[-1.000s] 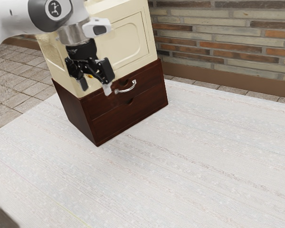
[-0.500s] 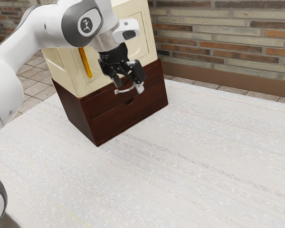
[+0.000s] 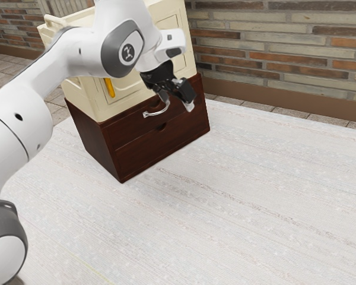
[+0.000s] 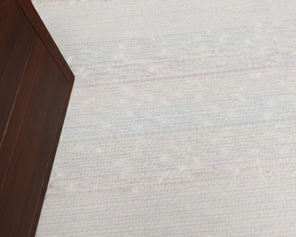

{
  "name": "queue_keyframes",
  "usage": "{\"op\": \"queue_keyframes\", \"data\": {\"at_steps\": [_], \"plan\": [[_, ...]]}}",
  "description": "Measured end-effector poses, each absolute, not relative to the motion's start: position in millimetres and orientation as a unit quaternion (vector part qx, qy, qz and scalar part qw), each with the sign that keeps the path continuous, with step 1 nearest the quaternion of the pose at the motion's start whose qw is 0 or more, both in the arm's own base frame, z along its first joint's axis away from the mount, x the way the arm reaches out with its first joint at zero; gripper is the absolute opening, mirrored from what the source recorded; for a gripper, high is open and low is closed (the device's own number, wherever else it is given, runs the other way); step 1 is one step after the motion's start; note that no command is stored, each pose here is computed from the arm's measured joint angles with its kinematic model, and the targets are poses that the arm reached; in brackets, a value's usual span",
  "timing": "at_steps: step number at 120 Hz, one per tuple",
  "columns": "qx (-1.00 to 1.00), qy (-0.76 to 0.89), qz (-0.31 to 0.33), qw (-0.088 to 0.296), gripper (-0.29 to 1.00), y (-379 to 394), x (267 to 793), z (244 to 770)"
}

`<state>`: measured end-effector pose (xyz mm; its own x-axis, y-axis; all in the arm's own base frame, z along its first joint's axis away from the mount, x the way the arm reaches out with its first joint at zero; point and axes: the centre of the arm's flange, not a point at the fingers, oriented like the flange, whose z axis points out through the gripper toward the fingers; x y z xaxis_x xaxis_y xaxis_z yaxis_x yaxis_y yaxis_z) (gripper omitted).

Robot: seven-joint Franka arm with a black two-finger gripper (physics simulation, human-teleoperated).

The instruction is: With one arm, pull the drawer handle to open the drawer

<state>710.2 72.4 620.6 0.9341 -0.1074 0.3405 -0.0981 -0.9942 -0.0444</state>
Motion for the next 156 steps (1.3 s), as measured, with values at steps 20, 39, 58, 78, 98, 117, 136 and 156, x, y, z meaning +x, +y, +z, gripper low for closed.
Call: {"op": "queue_keyframes", "data": {"at_steps": [20,39,58,78,98,117,136,156], "plan": [[-0.985,0.061,-0.158,0.036,0.7,82.6,735.3,599.4],[-0.99,0.062,-0.118,0.043,0.7,94.6,741.1,575.3],[-0.99,0.077,-0.101,0.056,0.7,98.8,741.6,566.3],[-0.987,0.102,-0.102,0.069,0.7,98.3,742.0,568.1],[-0.982,0.13,-0.106,0.089,0.7,95.0,742.1,575.9],[-0.977,0.148,-0.103,0.113,0.7,98.7,742.5,577.6],[-0.973,0.161,-0.101,0.131,0.7,101.5,743.1,578.2],[-0.97,0.172,-0.099,0.138,0.7,104.2,744.3,575.7]]}}
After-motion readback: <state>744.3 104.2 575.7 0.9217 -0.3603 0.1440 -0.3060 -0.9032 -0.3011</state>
